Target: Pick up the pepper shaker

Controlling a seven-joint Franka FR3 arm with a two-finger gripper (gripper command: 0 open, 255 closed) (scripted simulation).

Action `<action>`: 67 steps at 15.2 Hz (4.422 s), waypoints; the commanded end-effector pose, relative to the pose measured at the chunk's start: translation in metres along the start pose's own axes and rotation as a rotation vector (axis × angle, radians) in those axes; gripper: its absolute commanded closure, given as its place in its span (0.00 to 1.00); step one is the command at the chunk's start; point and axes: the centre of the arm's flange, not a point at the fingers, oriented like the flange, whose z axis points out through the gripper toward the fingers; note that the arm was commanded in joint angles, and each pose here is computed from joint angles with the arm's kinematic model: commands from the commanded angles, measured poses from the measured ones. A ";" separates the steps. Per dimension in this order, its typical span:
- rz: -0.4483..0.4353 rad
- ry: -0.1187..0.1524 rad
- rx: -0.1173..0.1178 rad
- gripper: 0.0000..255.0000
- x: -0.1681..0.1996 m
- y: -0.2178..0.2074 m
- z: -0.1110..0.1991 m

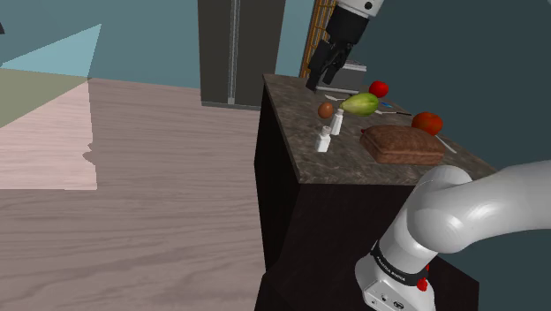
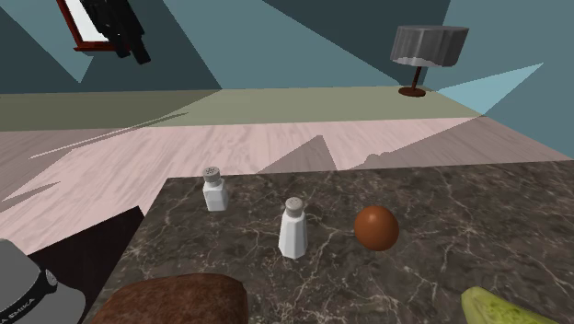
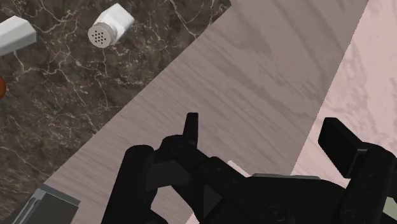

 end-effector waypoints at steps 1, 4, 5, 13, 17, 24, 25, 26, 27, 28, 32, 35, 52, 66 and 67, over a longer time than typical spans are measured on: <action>0.000 0.000 0.000 0.00 0.000 0.000 0.000; 0.030 -0.017 -0.011 0.00 0.008 0.034 0.016; 0.040 -0.023 -0.015 0.00 0.010 0.046 0.021; 0.119 -0.070 -0.044 0.00 0.024 0.139 0.062; 0.159 -0.093 -0.059 0.00 0.027 0.187 0.081; 0.228 -0.134 -0.085 0.00 0.027 0.271 0.114; 0.238 -0.140 -0.089 0.00 0.026 0.283 0.118; 0.248 -0.145 -0.093 0.00 0.026 0.295 0.122; 0.258 -0.151 -0.096 0.00 0.025 0.307 0.127; 0.268 -0.157 -0.100 0.00 0.024 0.319 0.131; 0.305 -0.179 -0.114 0.00 0.019 0.364 0.147; 0.305 -0.179 -0.114 0.00 0.016 0.364 0.162; 0.305 -0.179 -0.114 1.00 0.012 0.364 0.181; 0.305 -0.179 -0.114 1.00 0.026 0.363 0.108; 0.305 -0.179 -0.114 1.00 0.026 0.363 0.107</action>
